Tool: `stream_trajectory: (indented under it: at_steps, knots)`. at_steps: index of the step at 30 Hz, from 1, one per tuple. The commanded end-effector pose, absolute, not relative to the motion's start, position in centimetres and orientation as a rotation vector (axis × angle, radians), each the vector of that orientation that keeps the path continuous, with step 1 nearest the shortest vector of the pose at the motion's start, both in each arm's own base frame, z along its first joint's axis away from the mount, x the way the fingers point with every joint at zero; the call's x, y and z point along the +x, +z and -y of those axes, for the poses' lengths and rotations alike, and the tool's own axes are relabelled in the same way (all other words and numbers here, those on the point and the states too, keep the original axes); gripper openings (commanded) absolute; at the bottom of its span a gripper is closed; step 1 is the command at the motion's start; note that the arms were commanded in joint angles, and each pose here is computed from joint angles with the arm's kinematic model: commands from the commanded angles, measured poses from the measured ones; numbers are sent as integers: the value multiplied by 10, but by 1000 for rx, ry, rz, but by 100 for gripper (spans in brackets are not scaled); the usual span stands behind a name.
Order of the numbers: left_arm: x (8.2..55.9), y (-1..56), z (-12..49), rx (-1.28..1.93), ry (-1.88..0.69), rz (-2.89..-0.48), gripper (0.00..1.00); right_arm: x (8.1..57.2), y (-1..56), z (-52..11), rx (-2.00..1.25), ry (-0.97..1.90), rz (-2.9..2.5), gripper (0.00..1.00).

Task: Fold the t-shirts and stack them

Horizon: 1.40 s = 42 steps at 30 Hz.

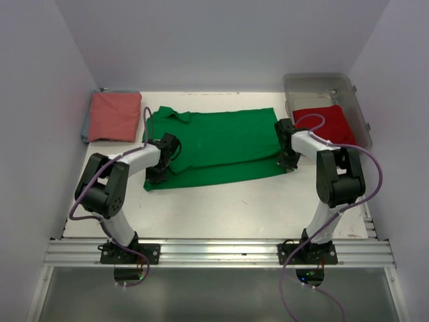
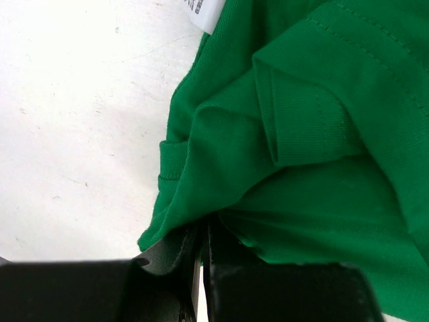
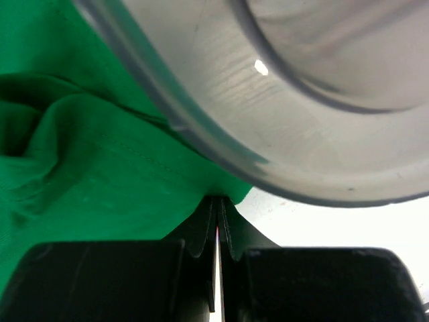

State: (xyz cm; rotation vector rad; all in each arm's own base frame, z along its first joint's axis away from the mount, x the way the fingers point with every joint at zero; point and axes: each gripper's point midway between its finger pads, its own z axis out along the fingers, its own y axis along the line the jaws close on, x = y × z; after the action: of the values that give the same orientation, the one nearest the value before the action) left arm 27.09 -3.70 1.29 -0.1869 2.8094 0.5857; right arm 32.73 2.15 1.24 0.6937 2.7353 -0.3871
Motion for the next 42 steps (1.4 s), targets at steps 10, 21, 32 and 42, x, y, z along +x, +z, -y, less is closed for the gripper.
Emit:
stream_trajectory:
  at_steps: [10, 21, 32, 42]
  knots:
    - [259, 66, 11, -283, 606, -2754, 12, 239, 21, 14, 733, -597, -2852, 0]
    - [271, 134, 32, -339, 258, -2566, 12, 255, 82, -44, 458, -203, -2784, 0]
    - [342, 111, 118, -257, -258, -2535, 1, 346, 94, -85, 388, -95, -2669, 0]
    - [362, 98, 150, -197, -445, -2541, 0, 367, 60, -91, 440, -118, -2681, 0]
